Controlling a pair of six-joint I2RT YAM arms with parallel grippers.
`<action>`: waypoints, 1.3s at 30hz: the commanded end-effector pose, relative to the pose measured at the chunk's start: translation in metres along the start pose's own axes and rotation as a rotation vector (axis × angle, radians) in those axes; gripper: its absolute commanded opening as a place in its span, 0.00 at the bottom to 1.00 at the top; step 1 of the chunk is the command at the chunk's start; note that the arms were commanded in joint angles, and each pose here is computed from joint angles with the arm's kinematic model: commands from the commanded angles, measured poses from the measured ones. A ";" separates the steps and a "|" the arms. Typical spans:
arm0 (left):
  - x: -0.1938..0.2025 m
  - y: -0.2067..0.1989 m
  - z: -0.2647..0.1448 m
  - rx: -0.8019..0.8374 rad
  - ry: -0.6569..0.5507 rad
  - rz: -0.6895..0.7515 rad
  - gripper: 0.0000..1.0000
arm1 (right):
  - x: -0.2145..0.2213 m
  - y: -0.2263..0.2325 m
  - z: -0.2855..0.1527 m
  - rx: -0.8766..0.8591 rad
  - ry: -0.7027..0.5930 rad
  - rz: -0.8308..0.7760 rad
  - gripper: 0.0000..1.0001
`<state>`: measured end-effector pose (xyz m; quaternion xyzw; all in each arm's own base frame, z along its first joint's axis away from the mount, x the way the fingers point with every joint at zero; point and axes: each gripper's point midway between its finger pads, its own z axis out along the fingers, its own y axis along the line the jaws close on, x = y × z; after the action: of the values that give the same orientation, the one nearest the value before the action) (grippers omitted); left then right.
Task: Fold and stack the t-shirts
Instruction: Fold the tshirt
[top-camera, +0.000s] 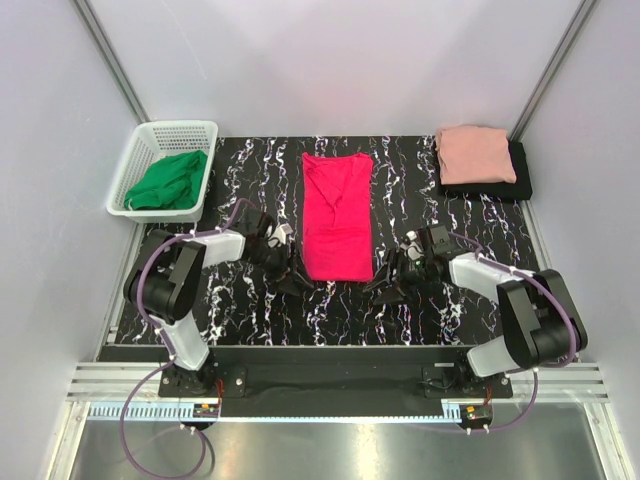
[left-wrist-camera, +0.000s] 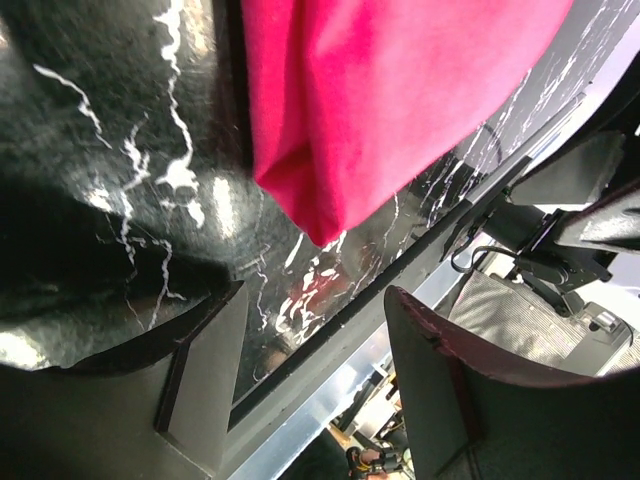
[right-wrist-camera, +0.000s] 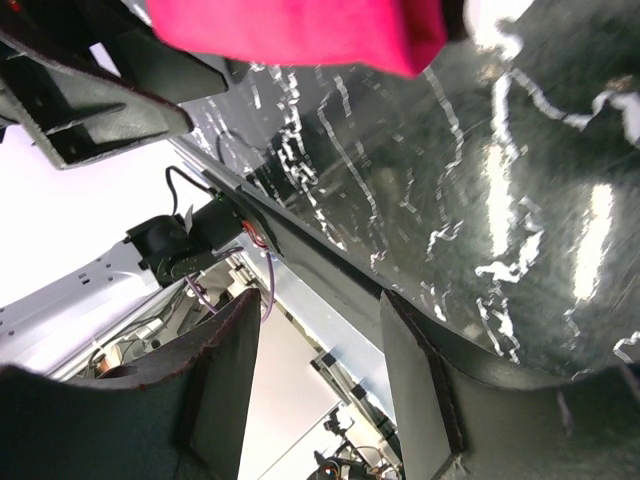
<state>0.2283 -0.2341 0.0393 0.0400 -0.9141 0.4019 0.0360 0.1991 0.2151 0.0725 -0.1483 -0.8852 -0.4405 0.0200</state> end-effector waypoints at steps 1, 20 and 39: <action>-0.014 -0.015 0.000 0.055 -0.018 0.040 0.61 | -0.010 0.012 0.003 -0.042 -0.003 -0.063 0.58; -0.033 -0.013 0.011 0.071 -0.023 0.006 0.60 | -0.034 -0.008 0.037 -0.055 0.016 -0.046 0.58; -0.038 -0.003 0.019 0.066 -0.012 -0.026 0.53 | -0.063 -0.014 0.060 -0.052 0.010 -0.058 0.51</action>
<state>0.2512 -0.2494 0.0320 0.0639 -0.8941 0.4392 0.0600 0.2483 0.2394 0.0244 -0.1252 -0.8669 -0.4812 0.0343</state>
